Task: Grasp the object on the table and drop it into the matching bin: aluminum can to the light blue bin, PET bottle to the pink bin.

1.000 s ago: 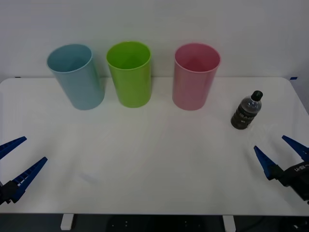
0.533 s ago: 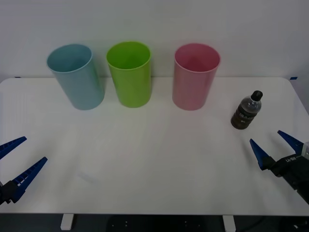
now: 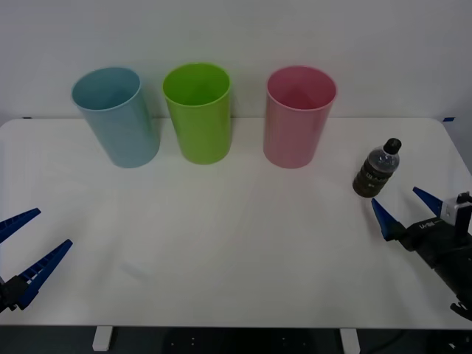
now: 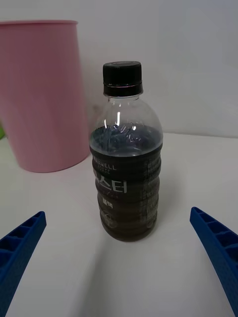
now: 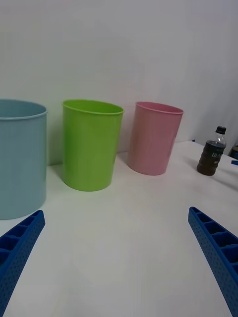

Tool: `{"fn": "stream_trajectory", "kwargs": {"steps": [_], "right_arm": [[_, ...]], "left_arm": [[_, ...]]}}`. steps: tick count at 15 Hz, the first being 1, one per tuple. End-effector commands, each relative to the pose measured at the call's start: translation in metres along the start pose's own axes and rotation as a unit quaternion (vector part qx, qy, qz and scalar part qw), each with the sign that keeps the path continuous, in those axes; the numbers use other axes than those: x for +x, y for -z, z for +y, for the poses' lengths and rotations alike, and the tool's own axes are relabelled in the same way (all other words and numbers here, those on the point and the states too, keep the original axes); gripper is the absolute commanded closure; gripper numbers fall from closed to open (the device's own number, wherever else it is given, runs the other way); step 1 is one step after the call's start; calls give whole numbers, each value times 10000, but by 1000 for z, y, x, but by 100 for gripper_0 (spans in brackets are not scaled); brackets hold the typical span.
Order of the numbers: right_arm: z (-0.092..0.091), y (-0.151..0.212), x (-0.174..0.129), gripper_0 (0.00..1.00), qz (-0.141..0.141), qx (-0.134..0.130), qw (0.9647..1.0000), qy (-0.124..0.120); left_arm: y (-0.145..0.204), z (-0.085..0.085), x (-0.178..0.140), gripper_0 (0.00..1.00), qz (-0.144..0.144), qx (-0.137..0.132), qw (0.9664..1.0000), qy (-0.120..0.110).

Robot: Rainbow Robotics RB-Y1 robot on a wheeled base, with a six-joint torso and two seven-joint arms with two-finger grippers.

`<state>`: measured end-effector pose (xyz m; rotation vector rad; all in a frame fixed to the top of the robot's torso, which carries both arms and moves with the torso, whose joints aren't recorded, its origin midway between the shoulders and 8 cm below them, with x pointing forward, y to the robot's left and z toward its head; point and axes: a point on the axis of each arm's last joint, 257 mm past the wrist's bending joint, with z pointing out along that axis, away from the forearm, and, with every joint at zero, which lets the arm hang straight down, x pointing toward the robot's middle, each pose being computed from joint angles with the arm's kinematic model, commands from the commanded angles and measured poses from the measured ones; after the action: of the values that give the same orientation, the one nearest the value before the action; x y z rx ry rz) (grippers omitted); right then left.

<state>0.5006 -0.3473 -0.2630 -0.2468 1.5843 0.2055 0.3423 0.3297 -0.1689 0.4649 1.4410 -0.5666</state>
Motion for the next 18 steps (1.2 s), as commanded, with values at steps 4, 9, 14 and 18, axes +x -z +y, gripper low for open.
{"fn": "stream_trajectory", "kwargs": {"steps": [4,9,14,18], "right_arm": [[-5,-33,2,0,57,54,10000,-10],[-6,-55,0,0,113,117,9998,72],[-5,-79,2,0,190,111,9997,58],[-4,-90,2,0,276,212,9993,156]], "left_arm": [[0,0,0,0,0,0,10000,0],[0,0,0,0,0,0,10000,0],[0,0,0,0,0,0,10000,0],[0,0,0,0,0,0,10000,0]]}}
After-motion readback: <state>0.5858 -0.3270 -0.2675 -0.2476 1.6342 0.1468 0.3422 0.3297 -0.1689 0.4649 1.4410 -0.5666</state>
